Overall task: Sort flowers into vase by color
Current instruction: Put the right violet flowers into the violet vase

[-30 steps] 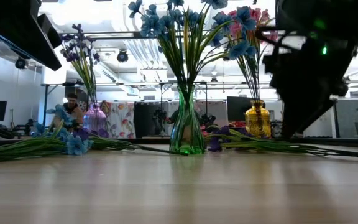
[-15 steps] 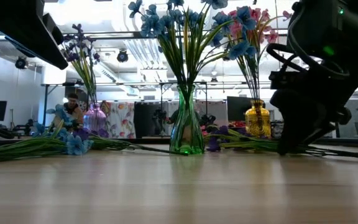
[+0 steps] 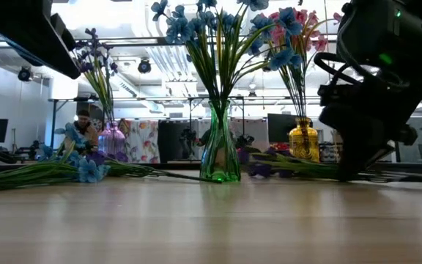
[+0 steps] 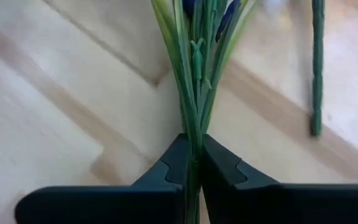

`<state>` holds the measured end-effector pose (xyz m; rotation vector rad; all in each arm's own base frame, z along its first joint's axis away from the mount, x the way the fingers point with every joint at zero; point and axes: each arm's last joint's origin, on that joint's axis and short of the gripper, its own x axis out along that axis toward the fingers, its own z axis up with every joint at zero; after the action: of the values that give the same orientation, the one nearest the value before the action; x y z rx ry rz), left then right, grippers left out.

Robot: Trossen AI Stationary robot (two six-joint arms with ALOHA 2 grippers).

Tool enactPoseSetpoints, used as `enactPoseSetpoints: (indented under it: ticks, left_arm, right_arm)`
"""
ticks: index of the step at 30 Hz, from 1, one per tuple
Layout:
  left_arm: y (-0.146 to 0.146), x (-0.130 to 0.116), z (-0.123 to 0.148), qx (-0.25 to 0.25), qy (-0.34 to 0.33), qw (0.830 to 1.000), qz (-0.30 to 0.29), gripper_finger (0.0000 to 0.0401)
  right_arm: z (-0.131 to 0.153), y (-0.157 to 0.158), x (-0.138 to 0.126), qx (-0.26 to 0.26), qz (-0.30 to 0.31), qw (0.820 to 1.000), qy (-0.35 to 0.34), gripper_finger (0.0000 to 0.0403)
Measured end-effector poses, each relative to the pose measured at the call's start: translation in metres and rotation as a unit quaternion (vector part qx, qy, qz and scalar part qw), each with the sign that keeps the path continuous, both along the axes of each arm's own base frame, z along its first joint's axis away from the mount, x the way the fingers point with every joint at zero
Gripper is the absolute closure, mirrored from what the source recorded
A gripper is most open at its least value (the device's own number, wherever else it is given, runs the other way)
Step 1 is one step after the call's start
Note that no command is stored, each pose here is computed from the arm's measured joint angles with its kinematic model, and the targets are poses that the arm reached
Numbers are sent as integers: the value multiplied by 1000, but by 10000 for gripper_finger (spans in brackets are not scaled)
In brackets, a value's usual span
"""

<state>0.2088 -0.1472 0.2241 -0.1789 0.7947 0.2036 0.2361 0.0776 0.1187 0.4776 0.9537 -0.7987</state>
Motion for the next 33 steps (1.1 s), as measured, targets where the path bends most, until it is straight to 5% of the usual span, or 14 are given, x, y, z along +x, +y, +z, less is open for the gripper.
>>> enactPoseSetpoints:
  ticks: [7, 13, 20, 27, 33]
  left_arm:
    - [-4, 4, 13, -7, -12, 1000, -15, 401]
    - [-11, 5, 23, -51, 7, 997, -64, 401]
    - [-22, 0, 27, -66, 8, 993, -95, 401]
    - [-49, -1, 47, -57, -103, 972, -204, 401]
    - [-58, 4, 65, -29, -205, 946, -249, 401]
  right_arm:
    - [33, 6, -10, 81, 10, 996, 33, 384]
    - [57, 27, -23, 198, 71, 977, 48, 384]
    - [84, 57, -42, 273, 126, 952, 53, 384]
    - [118, 88, -35, 251, 256, 929, -85, 385]
    - [144, 104, -16, 184, 388, 864, -262, 385]
